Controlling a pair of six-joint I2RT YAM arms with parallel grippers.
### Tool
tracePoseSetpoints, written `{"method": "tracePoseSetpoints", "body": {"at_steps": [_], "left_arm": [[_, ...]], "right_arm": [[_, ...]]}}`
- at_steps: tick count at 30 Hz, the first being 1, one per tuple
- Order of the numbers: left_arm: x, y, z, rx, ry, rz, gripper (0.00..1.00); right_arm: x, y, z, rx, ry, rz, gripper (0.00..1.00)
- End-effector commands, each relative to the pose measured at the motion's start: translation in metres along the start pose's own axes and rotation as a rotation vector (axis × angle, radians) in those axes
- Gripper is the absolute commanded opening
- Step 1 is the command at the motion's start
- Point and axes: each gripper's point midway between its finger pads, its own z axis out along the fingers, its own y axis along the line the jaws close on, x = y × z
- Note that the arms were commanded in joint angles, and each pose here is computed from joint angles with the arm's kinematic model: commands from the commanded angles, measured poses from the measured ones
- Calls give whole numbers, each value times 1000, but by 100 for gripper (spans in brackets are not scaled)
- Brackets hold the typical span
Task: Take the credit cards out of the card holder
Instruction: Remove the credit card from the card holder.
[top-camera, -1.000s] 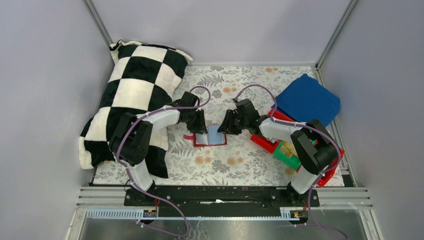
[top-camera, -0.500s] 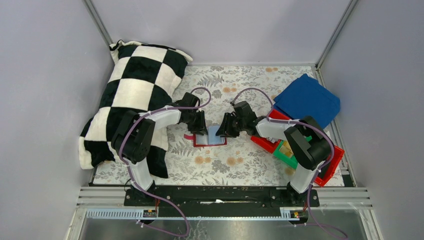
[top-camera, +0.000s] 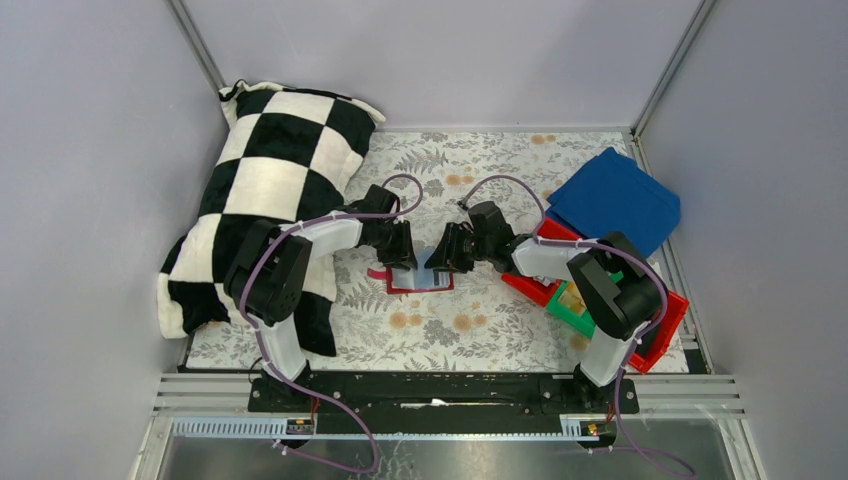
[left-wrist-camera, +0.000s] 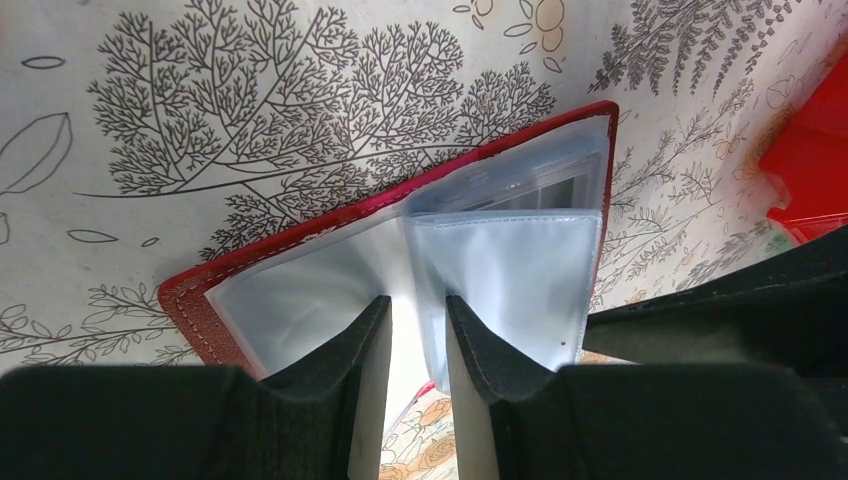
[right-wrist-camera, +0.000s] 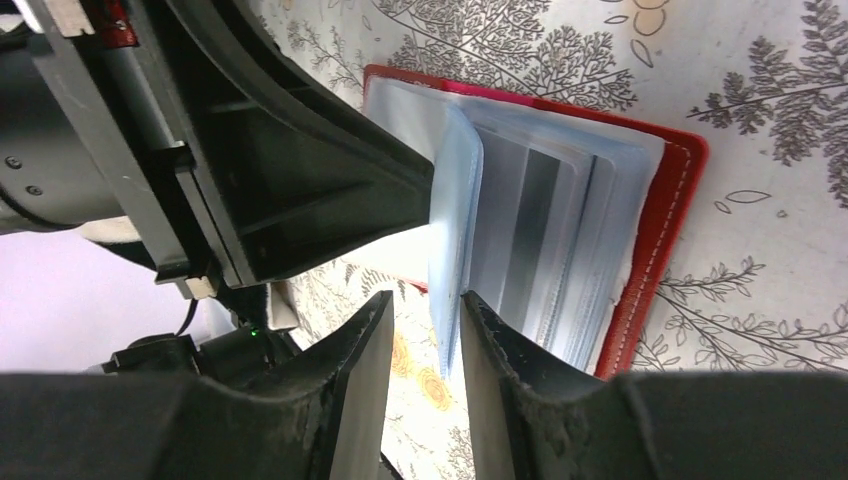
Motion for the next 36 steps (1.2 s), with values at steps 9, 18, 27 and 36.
{"method": "tracePoseSetpoints", "body": {"at_steps": [9,18,27,36], "left_arm": [[-15,-5,-23,-23,-90,21,36],[-27,6,-49,-44,-131,0,37],[-28,17,-62,-29,-141,-30,37],[-31,27,-68,-53,-168,-56,36]], "right_arm": [[1,35,4,-176,6,7,37],[1,49,14,-207,23,1,37],[3,60,23,-224,40,-18,37],[7,56,30,-212,52,-11,37]]}}
